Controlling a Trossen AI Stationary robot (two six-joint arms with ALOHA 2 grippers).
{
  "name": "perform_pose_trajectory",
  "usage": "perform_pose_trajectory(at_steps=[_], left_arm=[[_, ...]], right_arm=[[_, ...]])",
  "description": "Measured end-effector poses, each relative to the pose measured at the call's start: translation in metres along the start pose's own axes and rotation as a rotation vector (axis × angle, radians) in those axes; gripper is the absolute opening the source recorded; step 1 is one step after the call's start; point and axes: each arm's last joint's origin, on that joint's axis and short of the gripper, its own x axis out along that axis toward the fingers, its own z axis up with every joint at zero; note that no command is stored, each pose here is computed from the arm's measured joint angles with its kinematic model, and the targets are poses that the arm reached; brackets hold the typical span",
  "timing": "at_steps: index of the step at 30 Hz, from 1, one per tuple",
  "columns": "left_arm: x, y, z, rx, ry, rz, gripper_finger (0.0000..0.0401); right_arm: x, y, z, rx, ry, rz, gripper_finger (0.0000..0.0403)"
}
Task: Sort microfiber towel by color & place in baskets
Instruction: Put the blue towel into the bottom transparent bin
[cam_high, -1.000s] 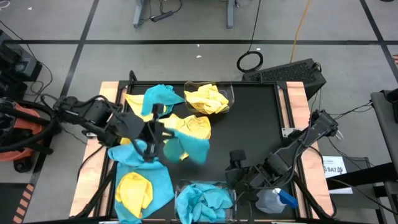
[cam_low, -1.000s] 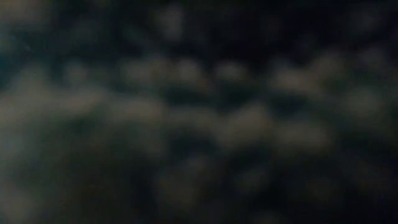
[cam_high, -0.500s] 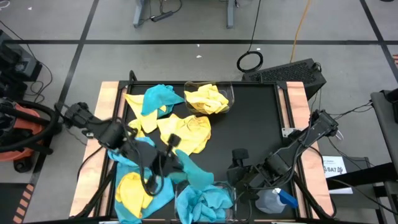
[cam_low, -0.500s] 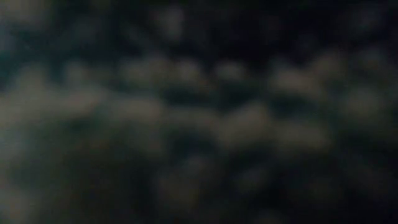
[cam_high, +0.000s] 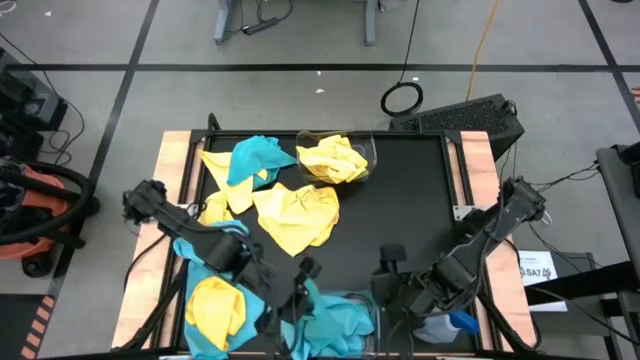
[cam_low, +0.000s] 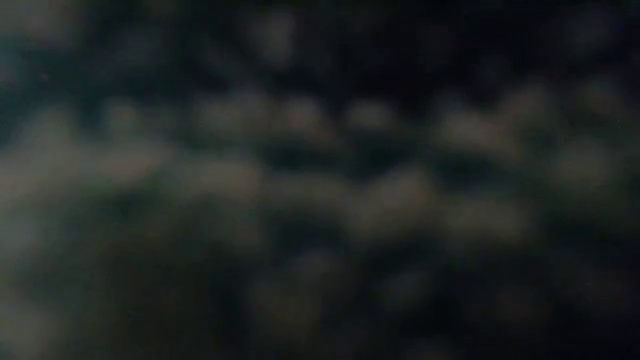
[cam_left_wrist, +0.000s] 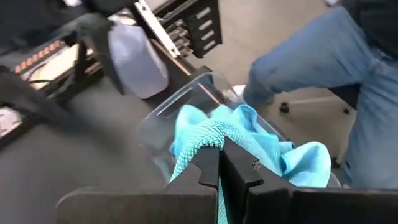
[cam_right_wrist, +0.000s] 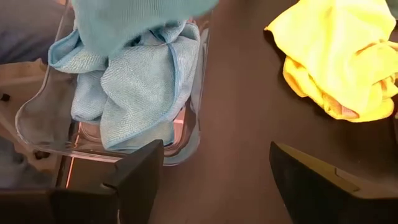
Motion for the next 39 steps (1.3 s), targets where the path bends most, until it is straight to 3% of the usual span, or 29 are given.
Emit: perform_pose_trajectory(at_steps=[21,39], left_arm=[[0.116,0.015,-0.028,-0.012,-0.052,-0.213,0.0001],[0.194,0.031,-0.089,-0.141,0.098,-0.287,0.0001]], right_arm=[[-0.012,0.023,-0.013,0.023,-0.071,-0.031,0.0285],[-0.016,0.033,-0.014,0.029,-0.108,0.005,0.0285]])
